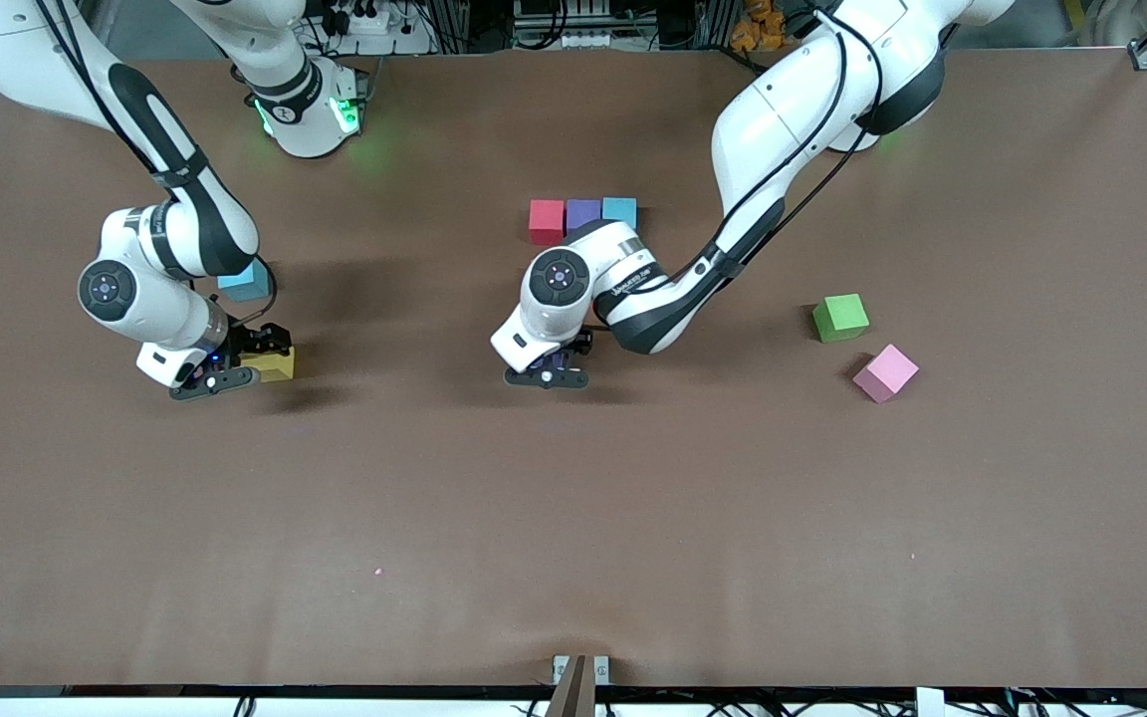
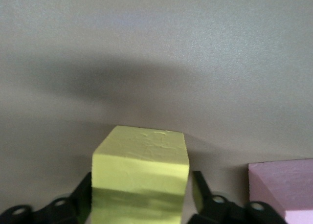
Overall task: Form number 2 with 11 blocks
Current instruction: 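Place the blue cube below the yellow cube while the right gripper lifts yellow, then place the yellow cube beside the blue cube while the left gripper reaches pink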
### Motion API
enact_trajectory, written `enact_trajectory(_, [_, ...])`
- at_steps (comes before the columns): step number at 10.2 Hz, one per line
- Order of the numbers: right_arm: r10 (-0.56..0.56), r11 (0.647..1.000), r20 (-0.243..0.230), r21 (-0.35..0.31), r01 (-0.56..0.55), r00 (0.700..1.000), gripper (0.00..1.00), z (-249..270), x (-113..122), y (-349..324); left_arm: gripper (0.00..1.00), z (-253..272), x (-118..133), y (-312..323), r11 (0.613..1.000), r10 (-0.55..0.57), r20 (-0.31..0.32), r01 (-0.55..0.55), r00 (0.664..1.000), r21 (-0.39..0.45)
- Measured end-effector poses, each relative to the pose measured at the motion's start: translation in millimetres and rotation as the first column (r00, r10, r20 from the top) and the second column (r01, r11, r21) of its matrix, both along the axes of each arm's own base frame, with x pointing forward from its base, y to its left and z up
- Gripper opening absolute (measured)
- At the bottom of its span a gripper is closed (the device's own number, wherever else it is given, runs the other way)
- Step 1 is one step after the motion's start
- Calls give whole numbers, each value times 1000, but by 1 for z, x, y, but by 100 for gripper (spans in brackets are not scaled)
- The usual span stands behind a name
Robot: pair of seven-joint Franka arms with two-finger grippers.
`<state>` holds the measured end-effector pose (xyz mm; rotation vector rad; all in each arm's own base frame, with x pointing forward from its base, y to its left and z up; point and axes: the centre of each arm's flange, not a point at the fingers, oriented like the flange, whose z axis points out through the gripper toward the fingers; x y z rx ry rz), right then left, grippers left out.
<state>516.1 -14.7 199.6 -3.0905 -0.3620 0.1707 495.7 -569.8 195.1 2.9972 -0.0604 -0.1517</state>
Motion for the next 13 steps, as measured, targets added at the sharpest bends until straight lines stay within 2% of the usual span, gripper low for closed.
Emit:
enact_trajectory(1, [-2,1000,2,-1,2,1000,63,1,1,0,100,1,1,0,1000,1,2,-1,1000,-2])
enact_trajectory(3, [-11,1000,7,-2,11,1000,62,4,4,0,100,8,4,1,1000,9,-11,-9,1000,6])
enact_trajectory(4, [-25,1000,2,-4,25,1000,58,6,6,1,100,24,10,2,1000,29,-21,-29,999,-2])
enact_trajectory(6, [-28,1000,-10,-6,28,1000,56,12,12,10,100,80,35,24,997,71,-4,-71,998,5])
enact_trajectory(7, [-9,1000,-6,-2,9,1000,56,19,17,22,100,109,49,46,995,94,-3,-94,996,37])
enact_trajectory(10, [108,994,-4,7,-108,994,56,57,40,92,100,162,76,127,973,161,-58,-149,985,178])
enact_trajectory(13, [268,963,39,2,-268,963,56,99,50,191,100,161,98,223,957,196,-95,-170,976,236])
